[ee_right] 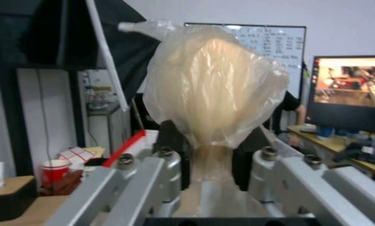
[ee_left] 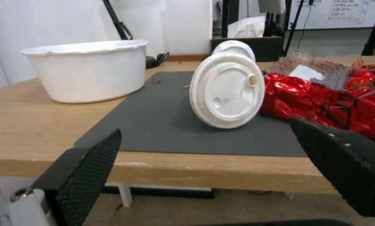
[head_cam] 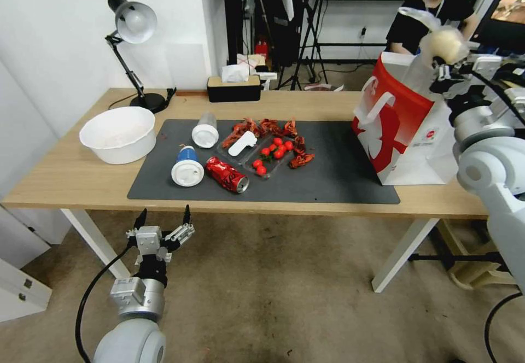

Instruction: Pick up the trash from the table and place it into the takeout bag.

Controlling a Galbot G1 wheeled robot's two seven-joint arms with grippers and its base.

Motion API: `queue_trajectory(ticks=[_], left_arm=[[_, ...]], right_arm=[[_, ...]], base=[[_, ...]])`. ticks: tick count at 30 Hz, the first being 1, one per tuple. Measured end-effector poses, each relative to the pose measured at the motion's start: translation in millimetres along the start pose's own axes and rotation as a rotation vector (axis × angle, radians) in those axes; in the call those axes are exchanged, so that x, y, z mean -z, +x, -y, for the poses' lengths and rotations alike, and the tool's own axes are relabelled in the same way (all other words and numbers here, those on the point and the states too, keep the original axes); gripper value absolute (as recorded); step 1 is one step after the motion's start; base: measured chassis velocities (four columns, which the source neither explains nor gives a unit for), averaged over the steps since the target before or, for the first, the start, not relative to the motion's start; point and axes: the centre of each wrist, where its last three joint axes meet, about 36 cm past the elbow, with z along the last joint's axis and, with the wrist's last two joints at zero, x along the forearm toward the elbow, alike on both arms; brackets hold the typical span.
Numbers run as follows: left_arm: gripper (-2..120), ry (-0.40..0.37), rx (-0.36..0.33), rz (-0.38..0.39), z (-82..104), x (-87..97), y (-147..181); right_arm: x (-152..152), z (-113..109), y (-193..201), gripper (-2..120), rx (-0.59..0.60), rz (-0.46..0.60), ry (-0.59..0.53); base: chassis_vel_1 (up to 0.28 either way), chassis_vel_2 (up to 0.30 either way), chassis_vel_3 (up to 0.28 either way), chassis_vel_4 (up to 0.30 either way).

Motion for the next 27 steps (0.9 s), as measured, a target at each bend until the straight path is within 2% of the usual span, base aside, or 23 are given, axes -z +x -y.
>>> queue_trajectory(ticks=[2, 3, 4, 7, 8, 9, 12, 14, 15, 17, 21, 27], left_arm=[[100, 0.0, 0.0, 0.0, 0.0, 0.0, 0], [100, -0.002, 0.002, 0.001, -1.0, 0.3, 0], [100, -0.004, 0.002, 0.002, -1.3, 0.4, 0], [100, -0.005, 0.003, 0.002, -1.4, 0.5, 0], [100, -0.006, 0.003, 0.003, -1.4, 0.5, -1], [100, -0.006, 0.003, 0.003, -1.4, 0.5, -1], [100, -0.006, 0.003, 0.005, -0.2, 0.6, -1], [100, -0.005, 0.003, 0.004, 0.3, 0.5, -1], [100, -0.004, 0.002, 0.004, 1.1, 0.4, -1], [100, -0.004, 0.001, 0.004, 1.5, 0.3, -1], [100, -0.006, 0.001, 0.004, 1.2, 0.4, -1], [100, -0.007, 0.003, 0.006, 0.3, -0.7, 0]], right_arm=[[0, 0, 0, 21, 0.0, 0.0, 0.0], [2, 2, -1, 30, -0.023, -0.015, 0.004], [4, 5, -1, 36, -0.041, -0.027, 0.005], [5, 7, -2, 39, -0.051, -0.034, 0.006], [5, 8, -2, 51, -0.057, -0.038, 0.007], [5, 8, -2, 51, -0.057, -0.038, 0.007], [6, 12, -2, 66, -0.075, -0.057, 0.007], [6, 13, -2, 69, -0.078, -0.062, 0.007], [5, 13, -2, 78, -0.082, -0.07, 0.007], [4, 14, -1, 80, -0.085, -0.076, 0.007], [0, 12, 0, 98, -0.091, -0.101, 0.003], [-2, 10, 0, 100, -0.09, -0.116, 0.001]], base=[[0.0, 0.0, 0.0, 0.0], [0.0, 0.0, 0.0, 0.0], [0.0, 0.0, 0.0, 0.0], [0.0, 0.0, 0.0, 0.0], [0.0, 0.0, 0.0, 0.0], [0.0, 0.0, 0.0, 0.0], [0.0, 0.0, 0.0, 0.0], [0.0, 0.0, 0.0, 0.0], [0.0, 0.0, 0.0, 0.0], [0.0, 0.0, 0.0, 0.0], [0.0, 0.0, 0.0, 0.0], [0.0, 0.0, 0.0, 0.0]])
